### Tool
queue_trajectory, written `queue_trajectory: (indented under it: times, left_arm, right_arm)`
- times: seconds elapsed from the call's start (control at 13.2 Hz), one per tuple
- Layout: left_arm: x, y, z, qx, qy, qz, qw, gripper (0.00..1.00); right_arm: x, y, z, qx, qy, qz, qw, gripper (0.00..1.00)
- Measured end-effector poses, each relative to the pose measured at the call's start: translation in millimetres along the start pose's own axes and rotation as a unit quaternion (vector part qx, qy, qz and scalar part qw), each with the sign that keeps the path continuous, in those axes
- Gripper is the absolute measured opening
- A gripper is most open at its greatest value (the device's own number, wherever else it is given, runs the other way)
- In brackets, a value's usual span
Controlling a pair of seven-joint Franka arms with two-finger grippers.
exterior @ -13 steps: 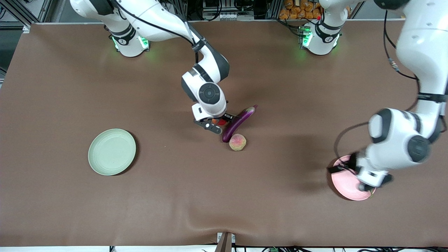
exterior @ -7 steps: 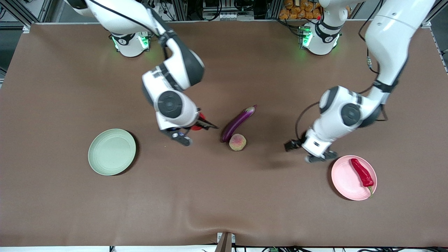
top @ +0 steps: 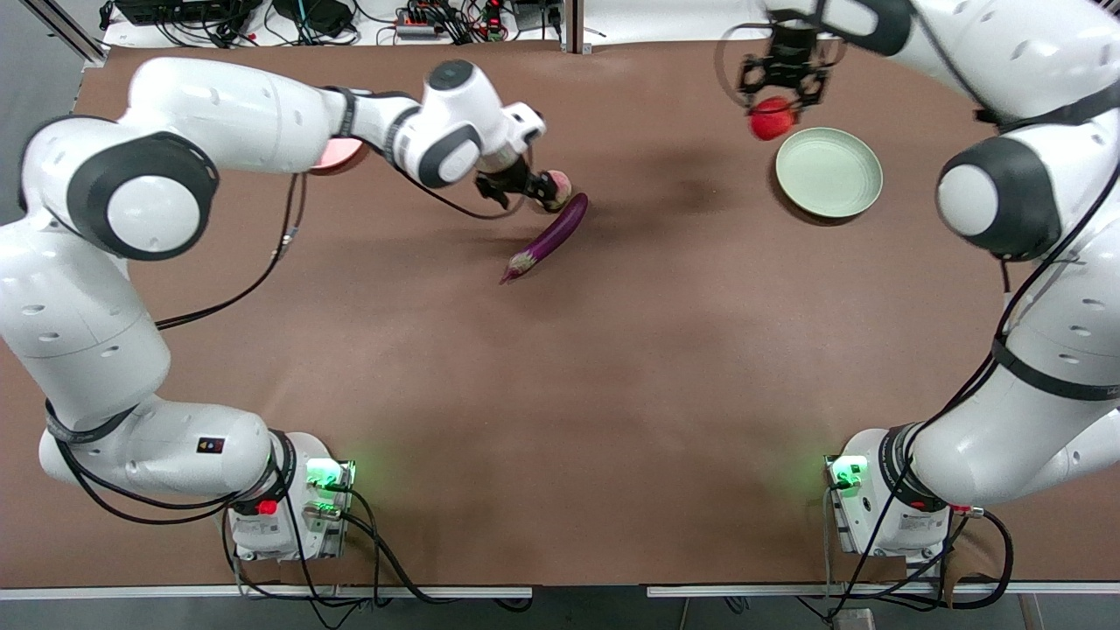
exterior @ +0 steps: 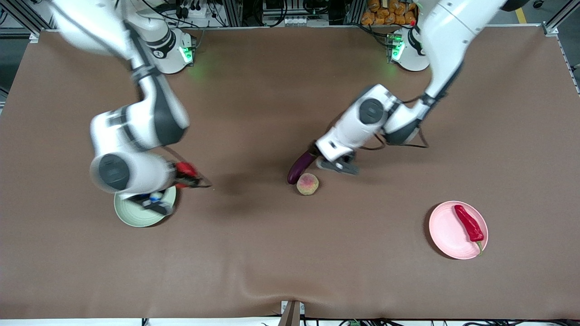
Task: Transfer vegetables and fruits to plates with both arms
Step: 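Place the pomegranate on the green plate while the left gripper grasps the eggplant, then carry the eggplant to the pink plate while the right gripper grasps the peach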
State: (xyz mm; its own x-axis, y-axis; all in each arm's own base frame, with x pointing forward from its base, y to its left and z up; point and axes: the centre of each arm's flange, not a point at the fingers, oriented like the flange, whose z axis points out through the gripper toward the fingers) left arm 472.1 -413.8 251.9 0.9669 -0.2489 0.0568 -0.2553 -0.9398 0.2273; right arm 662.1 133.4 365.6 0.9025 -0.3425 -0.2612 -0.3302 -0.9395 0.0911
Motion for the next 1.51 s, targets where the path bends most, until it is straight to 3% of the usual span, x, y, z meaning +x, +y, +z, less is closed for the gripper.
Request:
queue_trajectory:
  times: [0.08, 0.15, 0.3, 0.53, 0.83, 0.91, 0.98, 1.13, 1.21, 1.29, 1.44, 1.51]
  left_arm:
    - [-9, 16, 4, 0.007, 0.000, 0.027, 1.000, 0.94]
    - [-16, 25, 9, 0.017, 0.002, 0.053, 0.998, 0.86]
    - [-19, 24, 20, 0.040, 0.008, 0.097, 0.994, 0.86]
    - [-21, 20, 39, 0.052, 0.005, 0.129, 0.990, 0.86]
    - [-29, 29, 54, 0.049, -0.007, 0.140, 0.989, 0.86]
    - [-31, 30, 56, 0.052, -0.006, 0.147, 0.988, 0.85]
    - [-32, 28, 60, 0.056, -0.007, 0.155, 0.986, 0.82]
    - [-35, 25, 70, 0.059, -0.012, 0.163, 0.985, 0.58]
    - [-36, 25, 74, 0.059, -0.016, 0.164, 0.985, 0.52]
    - [-37, 24, 76, 0.059, -0.018, 0.164, 0.985, 0.51]
    - [-35, 25, 75, 0.058, -0.015, 0.160, 0.985, 0.37]
    - [-31, 24, 71, 0.058, -0.011, 0.150, 0.987, 0.37]
  right_arm:
    - [25, 38, 9, 0.012, 0.005, -0.022, 1.000, 0.86]
    - [44, 71, 25, 0.021, 0.011, -0.041, 0.999, 0.86]
    - [61, 107, 62, 0.028, 0.016, -0.081, 0.996, 0.86]
    - [71, 152, 117, 0.035, 0.020, -0.136, 0.990, 0.86]
    - [68, 164, 147, 0.039, 0.025, -0.142, 0.989, 0.86]
    - [66, 160, 147, 0.040, 0.025, -0.145, 0.988, 0.93]
    - [66, 158, 146, 0.040, 0.026, -0.146, 0.988, 1.00]
    - [65, 155, 143, 0.044, 0.026, -0.147, 0.988, 1.00]
    - [64, 150, 137, 0.052, 0.021, -0.147, 0.988, 1.00]
    - [63, 143, 128, 0.062, 0.012, -0.147, 0.987, 1.00]
    - [58, 119, 102, 0.085, 0.005, -0.147, 0.985, 1.00]
    - [54, 105, 91, 0.091, 0.008, -0.138, 0.986, 1.00]
